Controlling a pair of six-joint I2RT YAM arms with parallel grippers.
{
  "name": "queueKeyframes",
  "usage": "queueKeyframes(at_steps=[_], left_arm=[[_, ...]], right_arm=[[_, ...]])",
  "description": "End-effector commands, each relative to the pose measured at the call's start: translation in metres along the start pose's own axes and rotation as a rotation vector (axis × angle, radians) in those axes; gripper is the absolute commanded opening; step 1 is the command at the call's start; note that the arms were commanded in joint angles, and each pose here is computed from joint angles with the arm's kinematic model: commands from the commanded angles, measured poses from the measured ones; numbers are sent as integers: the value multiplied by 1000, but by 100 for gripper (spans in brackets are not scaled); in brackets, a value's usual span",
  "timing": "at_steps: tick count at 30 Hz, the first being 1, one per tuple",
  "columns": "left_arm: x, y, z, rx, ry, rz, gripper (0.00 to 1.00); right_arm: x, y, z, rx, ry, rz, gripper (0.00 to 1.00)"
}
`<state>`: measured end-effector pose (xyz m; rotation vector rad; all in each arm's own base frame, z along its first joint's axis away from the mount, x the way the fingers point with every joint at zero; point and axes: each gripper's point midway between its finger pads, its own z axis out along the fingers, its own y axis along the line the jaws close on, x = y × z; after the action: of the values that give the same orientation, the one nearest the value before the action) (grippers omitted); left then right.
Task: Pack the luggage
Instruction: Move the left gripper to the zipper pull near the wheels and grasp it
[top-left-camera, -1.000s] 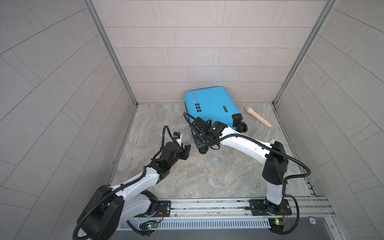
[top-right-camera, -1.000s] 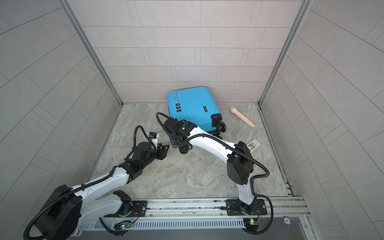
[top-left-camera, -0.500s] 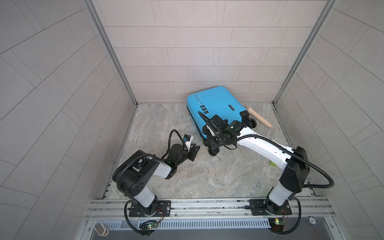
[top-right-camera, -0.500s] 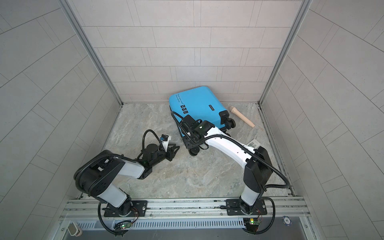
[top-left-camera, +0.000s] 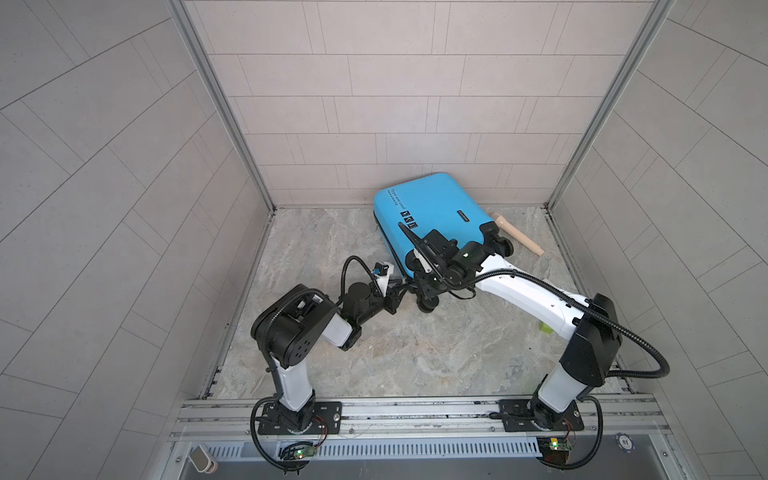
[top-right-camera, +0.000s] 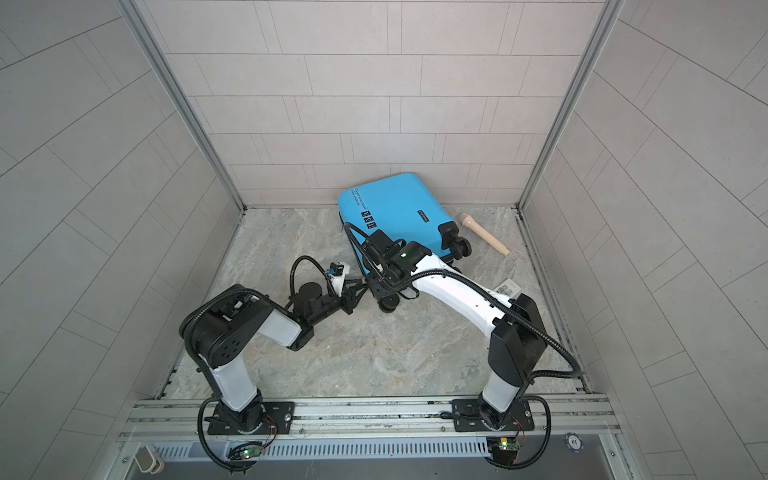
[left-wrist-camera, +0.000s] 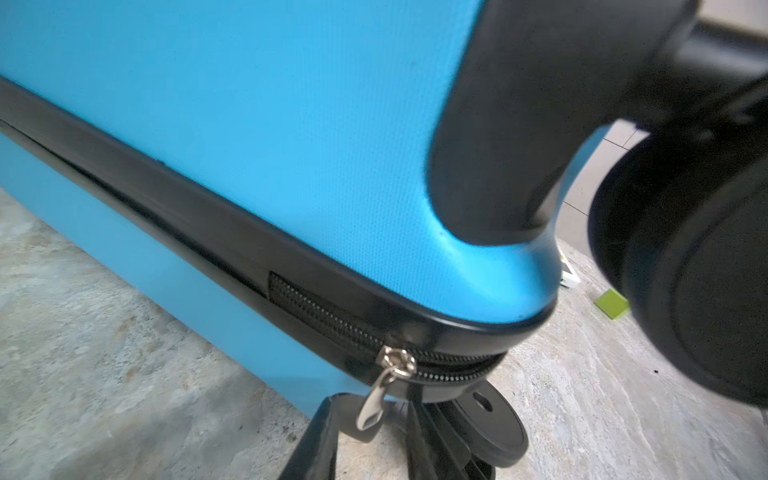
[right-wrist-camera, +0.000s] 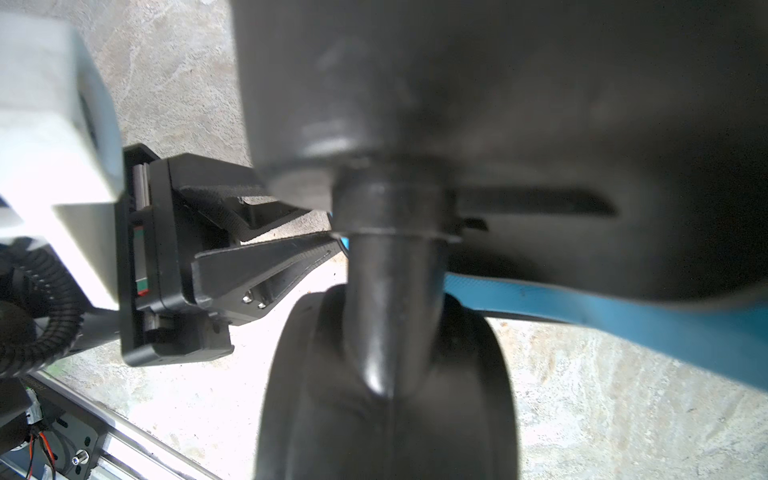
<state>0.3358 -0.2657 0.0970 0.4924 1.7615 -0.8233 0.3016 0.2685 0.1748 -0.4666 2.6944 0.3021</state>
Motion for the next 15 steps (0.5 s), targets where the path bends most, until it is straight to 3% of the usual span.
queueKeyframes(at_steps=[1,8,15], left_arm=[[-16,-3,7,22,-55,25,32],[-23,-5,10,36,-72,30,33],[-37,-13,4,58,-102,55,21]], right_arm=[[-24,-6,-21,8,-104,46,12],[-24,-4,-18,0,-95,48,11],[-24,-3,-18,-4,-93,48,11]])
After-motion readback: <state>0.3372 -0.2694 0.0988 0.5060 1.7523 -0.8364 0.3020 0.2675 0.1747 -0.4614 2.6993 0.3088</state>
